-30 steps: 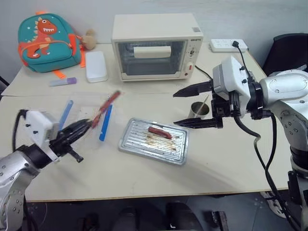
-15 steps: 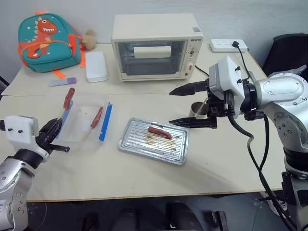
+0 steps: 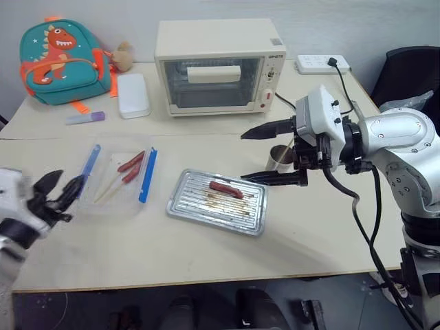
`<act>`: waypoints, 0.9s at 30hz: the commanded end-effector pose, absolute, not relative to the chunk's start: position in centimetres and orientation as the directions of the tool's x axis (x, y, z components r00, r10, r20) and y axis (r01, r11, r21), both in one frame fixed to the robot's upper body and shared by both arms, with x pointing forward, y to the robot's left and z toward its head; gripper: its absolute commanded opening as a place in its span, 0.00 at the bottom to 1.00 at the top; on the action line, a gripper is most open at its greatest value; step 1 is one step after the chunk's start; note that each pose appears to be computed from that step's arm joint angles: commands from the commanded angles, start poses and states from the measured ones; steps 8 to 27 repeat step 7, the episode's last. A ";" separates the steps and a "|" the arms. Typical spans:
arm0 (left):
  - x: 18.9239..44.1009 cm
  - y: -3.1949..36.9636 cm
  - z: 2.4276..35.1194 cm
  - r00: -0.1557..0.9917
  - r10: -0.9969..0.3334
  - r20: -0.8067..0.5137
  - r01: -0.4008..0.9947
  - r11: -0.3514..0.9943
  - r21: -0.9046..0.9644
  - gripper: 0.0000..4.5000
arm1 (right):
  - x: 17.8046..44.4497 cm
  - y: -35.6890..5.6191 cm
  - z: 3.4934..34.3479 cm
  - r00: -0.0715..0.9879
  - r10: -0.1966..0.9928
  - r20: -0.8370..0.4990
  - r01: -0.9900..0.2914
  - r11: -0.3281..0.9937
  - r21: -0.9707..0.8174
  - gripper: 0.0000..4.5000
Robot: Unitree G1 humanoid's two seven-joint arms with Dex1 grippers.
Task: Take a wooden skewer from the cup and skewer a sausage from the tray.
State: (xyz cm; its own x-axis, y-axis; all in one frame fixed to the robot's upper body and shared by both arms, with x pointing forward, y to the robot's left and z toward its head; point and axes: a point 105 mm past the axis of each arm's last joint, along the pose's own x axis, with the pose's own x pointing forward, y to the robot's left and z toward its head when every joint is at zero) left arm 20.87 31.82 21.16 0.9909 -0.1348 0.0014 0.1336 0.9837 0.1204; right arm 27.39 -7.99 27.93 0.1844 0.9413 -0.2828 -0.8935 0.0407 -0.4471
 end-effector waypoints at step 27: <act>14.6 33.8 23.5 0.973 -0.222 -0.068 0.227 0.970 0.088 0.52 | 28.6 -8.9 27.8 0.200 0.939 -0.280 -0.913 0.075 -0.401 0.86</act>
